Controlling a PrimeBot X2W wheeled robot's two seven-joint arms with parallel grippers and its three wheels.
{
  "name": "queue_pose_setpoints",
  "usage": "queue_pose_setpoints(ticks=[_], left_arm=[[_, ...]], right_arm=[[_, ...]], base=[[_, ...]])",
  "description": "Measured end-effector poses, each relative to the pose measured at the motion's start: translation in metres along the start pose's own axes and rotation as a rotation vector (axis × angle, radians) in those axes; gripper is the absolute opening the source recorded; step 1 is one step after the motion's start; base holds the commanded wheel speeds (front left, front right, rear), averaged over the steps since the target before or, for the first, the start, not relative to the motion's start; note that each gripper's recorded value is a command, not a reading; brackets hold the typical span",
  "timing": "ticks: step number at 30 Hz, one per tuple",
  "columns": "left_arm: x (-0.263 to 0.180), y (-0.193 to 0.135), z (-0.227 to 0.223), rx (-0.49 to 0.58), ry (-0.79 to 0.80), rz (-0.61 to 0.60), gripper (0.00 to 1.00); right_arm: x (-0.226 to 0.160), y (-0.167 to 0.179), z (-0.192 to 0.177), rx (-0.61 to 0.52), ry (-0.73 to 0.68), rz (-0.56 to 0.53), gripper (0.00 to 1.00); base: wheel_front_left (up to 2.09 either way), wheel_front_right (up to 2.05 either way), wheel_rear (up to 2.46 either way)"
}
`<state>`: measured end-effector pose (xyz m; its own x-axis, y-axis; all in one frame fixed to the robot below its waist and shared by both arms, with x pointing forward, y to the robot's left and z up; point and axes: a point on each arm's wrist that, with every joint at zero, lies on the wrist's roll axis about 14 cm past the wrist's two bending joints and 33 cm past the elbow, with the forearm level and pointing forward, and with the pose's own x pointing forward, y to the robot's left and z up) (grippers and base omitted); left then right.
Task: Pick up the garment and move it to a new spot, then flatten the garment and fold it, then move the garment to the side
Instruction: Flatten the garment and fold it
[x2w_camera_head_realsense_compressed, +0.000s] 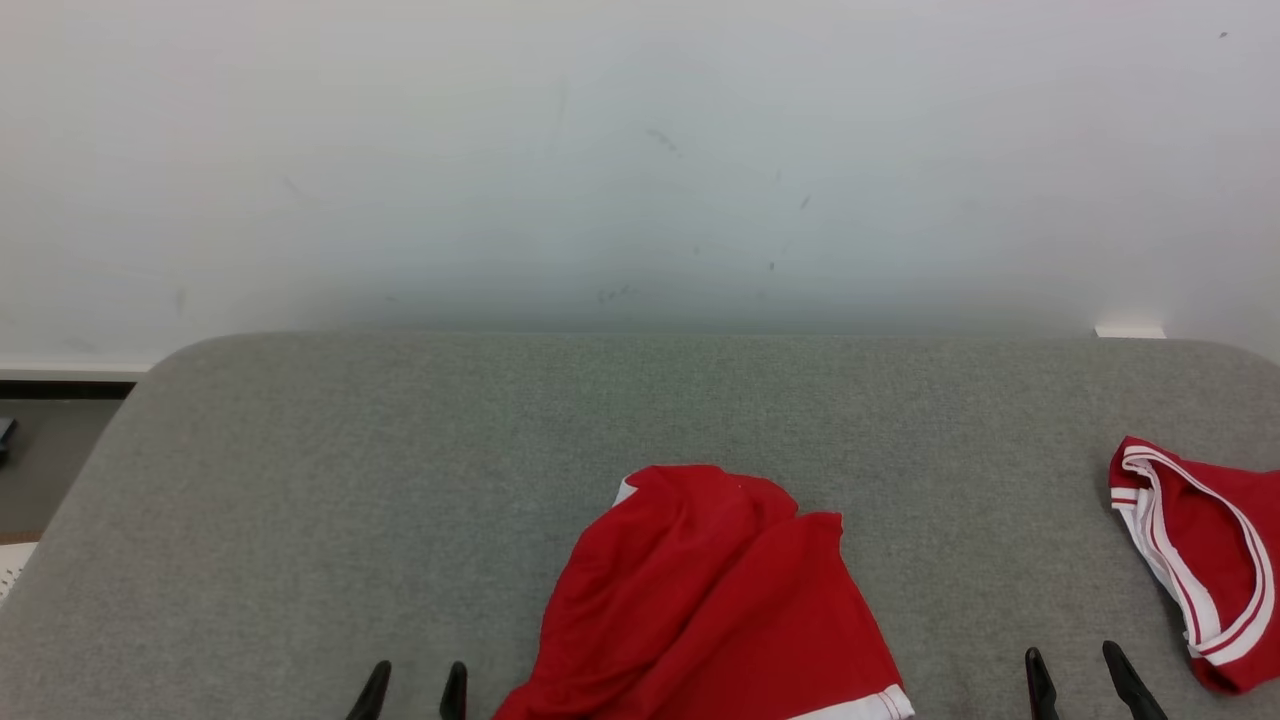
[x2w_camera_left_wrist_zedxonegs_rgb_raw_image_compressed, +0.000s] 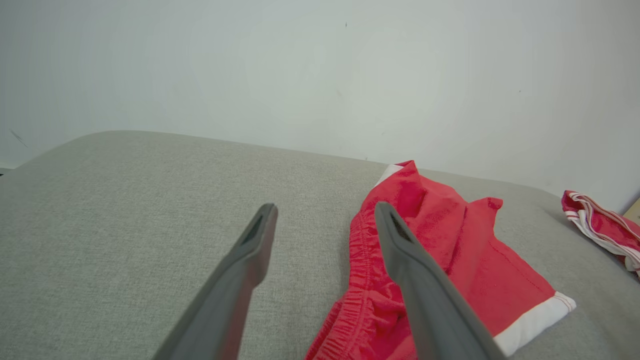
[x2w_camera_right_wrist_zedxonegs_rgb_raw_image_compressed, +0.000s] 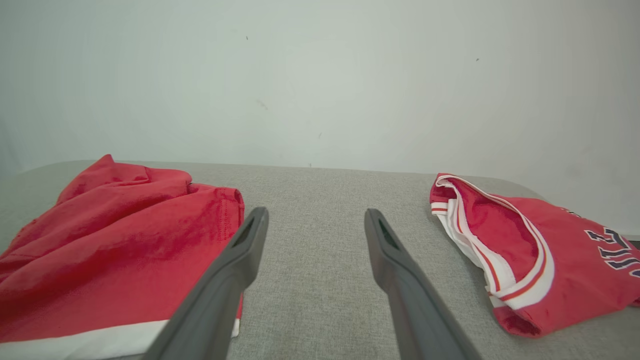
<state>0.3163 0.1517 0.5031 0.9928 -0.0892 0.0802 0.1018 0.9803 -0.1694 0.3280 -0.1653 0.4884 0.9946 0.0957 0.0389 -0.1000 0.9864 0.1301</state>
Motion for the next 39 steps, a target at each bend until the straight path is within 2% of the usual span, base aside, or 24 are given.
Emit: queue_pose_setpoints(ticks=[16,20,26,27,29,31,33,39], left_arm=[[-0.002,0.002,-0.017,0.018,0.053,-0.026,1.0],[-0.006,-0.001,-0.033,0.045,0.109,-0.062,1.0],[-0.01,0.016,-0.056,0.16,0.32,-0.11,1.0],[-0.008,0.019,-0.055,0.151,0.339,-0.106,1.0],[-0.008,0.02,-0.056,0.151,0.391,-0.112,1.0],[-0.011,0.019,-0.061,0.096,0.456,-0.11,1.0],[-0.021,0.019,-0.072,0.101,0.547,-0.129,1.0],[-0.031,0.021,-0.08,0.076,0.65,-0.146,1.0]], right_arm=[[-0.003,0.002,-0.007,0.049,0.019,-0.006,1.0],[0.0,0.008,-0.01,0.055,0.029,0.027,1.0],[0.011,0.026,-0.031,0.013,0.244,0.167,1.0],[0.014,0.029,-0.034,0.031,0.277,0.18,1.0],[0.016,0.037,-0.042,-0.003,0.356,0.229,1.0],[0.016,0.045,-0.054,-0.022,0.429,0.266,1.0],[0.014,0.054,-0.067,-0.03,0.496,0.3,1.0],[0.016,0.073,-0.094,-0.037,0.614,0.361,1.0]], base=[[0.0,0.0,0.0],[0.0,0.0,0.0],[0.0,0.0,0.0],[0.0,0.0,0.0],[0.0,0.0,0.0],[0.0,0.0,0.0],[0.0,0.0,0.0],[0.0,0.0,0.0]])
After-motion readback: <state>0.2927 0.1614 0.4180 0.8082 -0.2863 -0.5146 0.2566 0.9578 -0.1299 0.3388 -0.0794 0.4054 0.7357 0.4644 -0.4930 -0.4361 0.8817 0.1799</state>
